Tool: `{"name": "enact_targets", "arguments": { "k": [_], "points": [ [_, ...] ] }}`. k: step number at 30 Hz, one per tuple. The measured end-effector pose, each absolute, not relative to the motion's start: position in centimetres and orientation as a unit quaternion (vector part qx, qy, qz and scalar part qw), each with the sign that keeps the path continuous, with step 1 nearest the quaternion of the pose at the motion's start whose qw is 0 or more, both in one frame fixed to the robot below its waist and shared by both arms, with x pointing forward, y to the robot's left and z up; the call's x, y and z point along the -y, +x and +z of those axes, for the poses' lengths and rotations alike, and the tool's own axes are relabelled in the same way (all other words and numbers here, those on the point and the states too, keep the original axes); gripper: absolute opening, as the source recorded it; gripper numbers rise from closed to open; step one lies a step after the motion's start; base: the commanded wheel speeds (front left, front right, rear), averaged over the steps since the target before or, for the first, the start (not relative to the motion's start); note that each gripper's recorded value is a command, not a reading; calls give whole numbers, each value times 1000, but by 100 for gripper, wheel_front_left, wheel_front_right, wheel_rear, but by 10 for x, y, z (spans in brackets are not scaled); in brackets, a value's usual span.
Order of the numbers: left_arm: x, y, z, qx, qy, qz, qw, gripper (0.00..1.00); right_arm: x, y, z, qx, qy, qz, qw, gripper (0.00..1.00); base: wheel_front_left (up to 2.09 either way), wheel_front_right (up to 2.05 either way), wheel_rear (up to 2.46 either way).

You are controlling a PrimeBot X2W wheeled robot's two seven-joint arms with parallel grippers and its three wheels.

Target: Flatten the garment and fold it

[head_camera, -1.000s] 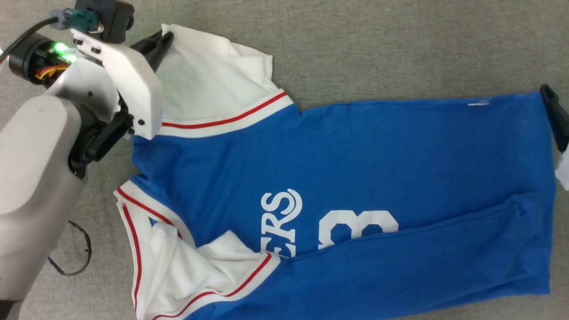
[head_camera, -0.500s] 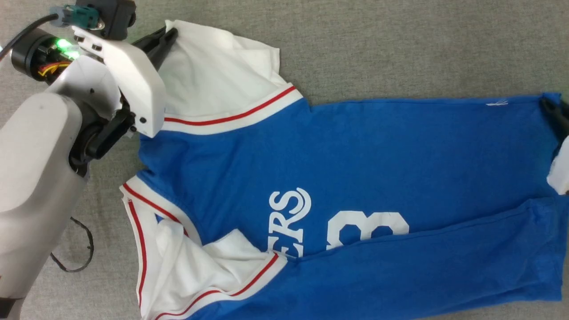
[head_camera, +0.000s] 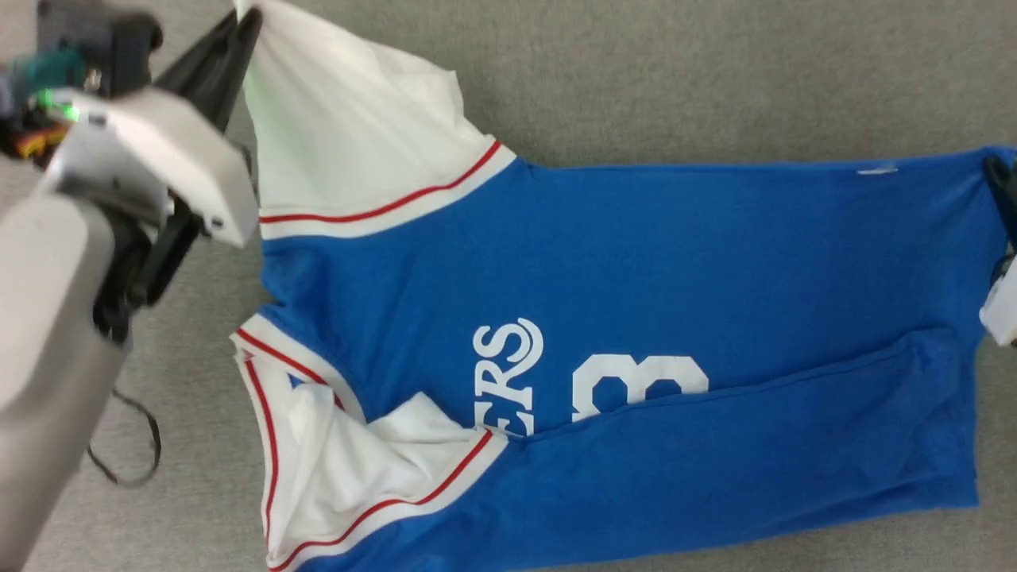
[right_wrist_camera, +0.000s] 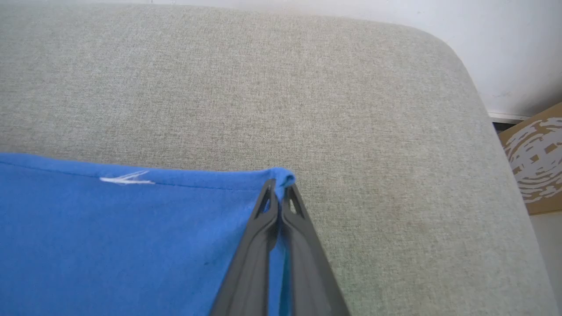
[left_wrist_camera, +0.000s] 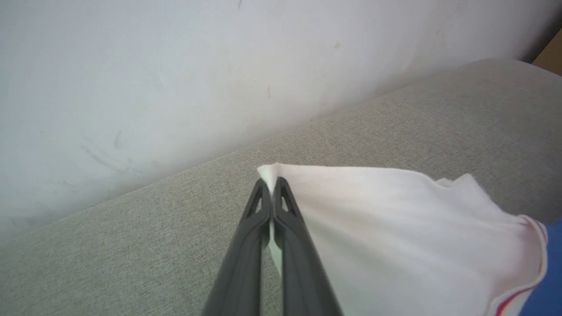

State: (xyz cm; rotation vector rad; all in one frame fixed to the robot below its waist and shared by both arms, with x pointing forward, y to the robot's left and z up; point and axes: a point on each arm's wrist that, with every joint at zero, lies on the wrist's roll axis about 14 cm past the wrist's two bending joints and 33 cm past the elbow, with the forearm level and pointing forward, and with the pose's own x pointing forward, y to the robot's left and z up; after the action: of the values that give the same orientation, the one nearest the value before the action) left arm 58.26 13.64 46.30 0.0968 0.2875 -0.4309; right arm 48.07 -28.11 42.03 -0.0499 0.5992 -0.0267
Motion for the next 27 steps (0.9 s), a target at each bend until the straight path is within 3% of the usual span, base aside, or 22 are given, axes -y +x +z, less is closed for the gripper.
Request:
{"name": "enact_targets", "arguments": {
  "k": [12, 19, 27],
  "points": [
    [-161, 482, 503, -92, 10, -164, 982, 0, 274, 426, 452, -249, 3, -23, 968, 0, 0, 0, 0],
    [-181, 413, 486, -135, -29, -112, 984, 0, 268, 384, 450, -250, 34, -42, 967, 0, 0, 0, 0],
    [-183, 352, 438, -230, -93, -74, 966, 0, 262, 343, 422, -302, 59, -57, 950, 0, 0, 0, 0]
  ]
}}
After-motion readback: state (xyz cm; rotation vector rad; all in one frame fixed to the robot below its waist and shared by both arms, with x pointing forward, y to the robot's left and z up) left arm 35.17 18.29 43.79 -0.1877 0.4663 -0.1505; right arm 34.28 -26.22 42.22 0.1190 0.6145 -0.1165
